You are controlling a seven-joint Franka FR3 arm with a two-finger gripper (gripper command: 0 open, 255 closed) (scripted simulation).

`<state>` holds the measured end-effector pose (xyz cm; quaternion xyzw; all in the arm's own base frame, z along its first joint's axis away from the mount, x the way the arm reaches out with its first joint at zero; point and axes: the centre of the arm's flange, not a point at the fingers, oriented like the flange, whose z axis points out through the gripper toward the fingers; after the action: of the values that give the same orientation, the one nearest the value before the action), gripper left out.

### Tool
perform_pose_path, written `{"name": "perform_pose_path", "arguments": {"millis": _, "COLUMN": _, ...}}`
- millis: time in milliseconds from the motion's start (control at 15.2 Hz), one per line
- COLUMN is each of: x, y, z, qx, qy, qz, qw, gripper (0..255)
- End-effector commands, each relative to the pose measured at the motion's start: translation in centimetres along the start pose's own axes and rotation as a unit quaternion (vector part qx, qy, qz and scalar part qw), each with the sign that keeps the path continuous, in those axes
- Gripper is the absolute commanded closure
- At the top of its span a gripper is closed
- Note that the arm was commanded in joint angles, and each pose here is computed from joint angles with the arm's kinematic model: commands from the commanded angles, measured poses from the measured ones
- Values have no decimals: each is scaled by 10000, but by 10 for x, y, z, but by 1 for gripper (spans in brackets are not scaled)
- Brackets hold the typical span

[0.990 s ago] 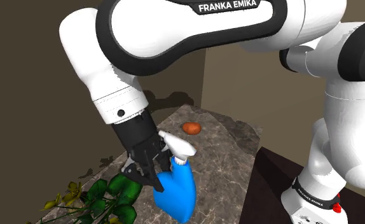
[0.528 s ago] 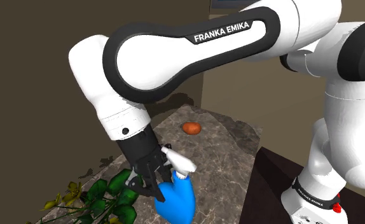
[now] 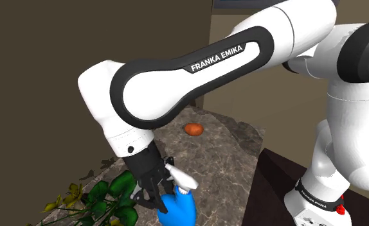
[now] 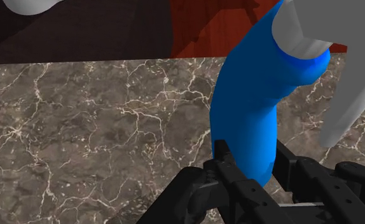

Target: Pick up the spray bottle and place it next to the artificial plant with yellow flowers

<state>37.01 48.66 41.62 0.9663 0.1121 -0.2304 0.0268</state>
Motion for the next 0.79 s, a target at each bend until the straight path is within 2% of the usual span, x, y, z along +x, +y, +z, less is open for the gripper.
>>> {"name": "perform_pose_path", "arguments": {"millis": 0, "x": 5, "y": -1, "z": 9, "qx": 1, "qy": 2, "qz": -1, "qw": 10000, "gripper": 255}}
{"name": "perform_pose_path", "arguments": {"millis": 726, "x": 32, "y": -1, "z": 61, "qx": 1, "qy": 2, "qz": -1, "qw": 10000, "gripper": 255}}
